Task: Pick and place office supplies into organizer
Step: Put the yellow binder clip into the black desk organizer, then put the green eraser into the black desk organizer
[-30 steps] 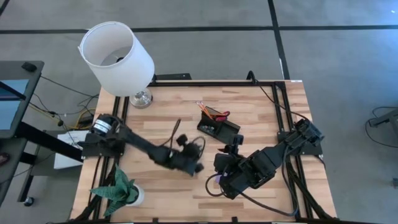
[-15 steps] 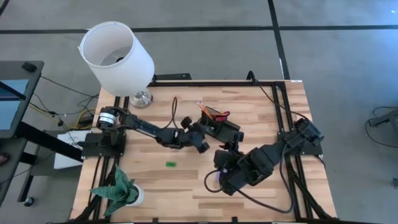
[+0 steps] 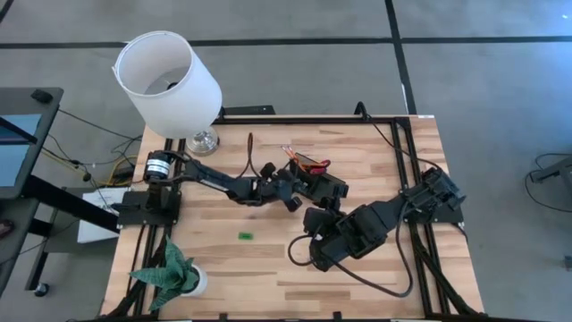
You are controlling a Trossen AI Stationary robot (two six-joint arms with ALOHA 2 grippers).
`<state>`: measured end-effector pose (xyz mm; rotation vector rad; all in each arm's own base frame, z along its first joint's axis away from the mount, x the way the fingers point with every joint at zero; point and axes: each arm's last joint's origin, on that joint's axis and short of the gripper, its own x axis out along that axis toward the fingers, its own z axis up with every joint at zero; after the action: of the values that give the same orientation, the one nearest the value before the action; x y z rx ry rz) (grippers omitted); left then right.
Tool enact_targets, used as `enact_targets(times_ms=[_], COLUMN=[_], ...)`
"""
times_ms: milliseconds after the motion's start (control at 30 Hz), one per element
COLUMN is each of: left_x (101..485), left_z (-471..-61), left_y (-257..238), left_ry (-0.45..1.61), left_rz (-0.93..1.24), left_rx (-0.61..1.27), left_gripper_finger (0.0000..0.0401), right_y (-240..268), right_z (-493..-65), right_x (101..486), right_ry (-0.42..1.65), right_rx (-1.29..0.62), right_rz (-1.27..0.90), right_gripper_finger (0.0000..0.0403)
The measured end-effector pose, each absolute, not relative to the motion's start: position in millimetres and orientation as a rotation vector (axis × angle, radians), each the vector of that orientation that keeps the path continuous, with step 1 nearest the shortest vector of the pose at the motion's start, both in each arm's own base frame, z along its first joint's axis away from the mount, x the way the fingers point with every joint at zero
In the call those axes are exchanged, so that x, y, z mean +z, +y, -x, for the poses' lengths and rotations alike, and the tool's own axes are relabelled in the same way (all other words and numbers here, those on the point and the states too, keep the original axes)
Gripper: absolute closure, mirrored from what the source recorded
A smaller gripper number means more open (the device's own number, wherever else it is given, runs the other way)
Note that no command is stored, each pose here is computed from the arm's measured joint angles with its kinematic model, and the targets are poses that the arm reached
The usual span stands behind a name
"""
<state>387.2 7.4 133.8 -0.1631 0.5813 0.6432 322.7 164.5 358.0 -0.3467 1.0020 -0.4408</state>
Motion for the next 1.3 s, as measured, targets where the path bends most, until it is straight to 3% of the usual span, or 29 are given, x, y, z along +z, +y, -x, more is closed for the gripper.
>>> enact_targets(times_ms=[767, 1100, 1300], left_x=[135, 205, 246], left_z=[-387, -365, -321], left_y=[28, 18, -2], left_ry=[0.632, 0.587, 0.729], left_rz=[0.280, 0.292, 0.261], left_rx=[0.503, 0.330, 0.243], left_gripper_finger=[0.0277, 0.0275, 0.0275], right_y=[163, 170, 166], right_z=[-323, -298, -276], right_x=[358, 375, 399], right_ry=[1.005, 0.953, 0.864], right_rx=[-0.444, -0.449, -0.447], right_rz=[0.344, 0.401, 0.346], right_gripper_finger=[0.0282, 0.0282, 0.0282])
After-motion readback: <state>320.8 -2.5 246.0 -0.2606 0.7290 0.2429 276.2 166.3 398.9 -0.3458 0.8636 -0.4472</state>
